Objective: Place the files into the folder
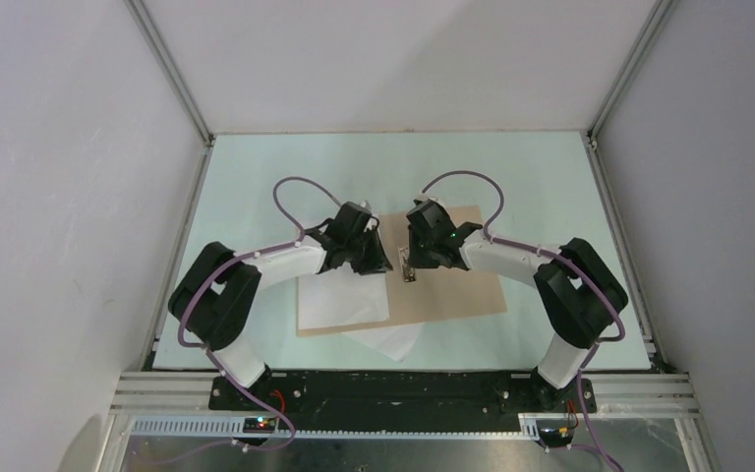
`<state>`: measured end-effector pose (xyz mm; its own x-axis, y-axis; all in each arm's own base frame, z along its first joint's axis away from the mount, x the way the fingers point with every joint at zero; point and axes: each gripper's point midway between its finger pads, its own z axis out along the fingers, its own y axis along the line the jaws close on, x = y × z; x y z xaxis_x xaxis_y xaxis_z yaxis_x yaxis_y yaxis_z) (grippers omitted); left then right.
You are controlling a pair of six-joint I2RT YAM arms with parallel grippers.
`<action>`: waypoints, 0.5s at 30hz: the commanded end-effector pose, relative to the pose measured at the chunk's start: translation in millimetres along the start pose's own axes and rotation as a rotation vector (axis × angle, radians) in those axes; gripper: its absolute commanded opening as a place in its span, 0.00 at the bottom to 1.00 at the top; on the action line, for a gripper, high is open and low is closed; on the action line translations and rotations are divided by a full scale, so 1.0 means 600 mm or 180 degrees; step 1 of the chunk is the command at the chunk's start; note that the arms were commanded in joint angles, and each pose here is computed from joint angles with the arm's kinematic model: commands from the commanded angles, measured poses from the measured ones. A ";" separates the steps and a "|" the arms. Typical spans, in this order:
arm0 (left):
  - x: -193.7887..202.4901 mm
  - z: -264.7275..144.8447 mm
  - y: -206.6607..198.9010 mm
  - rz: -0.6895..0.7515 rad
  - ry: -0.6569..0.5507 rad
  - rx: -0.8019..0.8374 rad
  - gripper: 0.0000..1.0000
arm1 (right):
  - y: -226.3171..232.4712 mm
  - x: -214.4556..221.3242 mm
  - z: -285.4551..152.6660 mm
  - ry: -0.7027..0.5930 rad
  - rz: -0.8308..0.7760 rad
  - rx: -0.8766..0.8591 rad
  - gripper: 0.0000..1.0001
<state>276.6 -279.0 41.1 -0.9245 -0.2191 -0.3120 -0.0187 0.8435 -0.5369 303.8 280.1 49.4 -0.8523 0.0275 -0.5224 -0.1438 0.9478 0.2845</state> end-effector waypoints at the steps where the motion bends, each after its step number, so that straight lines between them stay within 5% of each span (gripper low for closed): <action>1: -0.051 -0.031 -0.059 0.0117 -0.0222 0.0230 0.28 | 0.015 -0.022 -0.031 -0.0132 -0.0124 -0.0043 0.27; 15: -0.120 0.047 -0.057 0.0066 -0.0253 0.0061 0.25 | 0.015 0.012 -0.011 0.0004 -0.0205 0.0149 0.23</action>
<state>338.3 -307.9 62.6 -0.8998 -0.2524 -0.3559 -0.0059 0.8227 -0.5684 282.5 288.6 44.3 -0.8593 -0.0542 -0.5086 -0.2006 0.9504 0.2376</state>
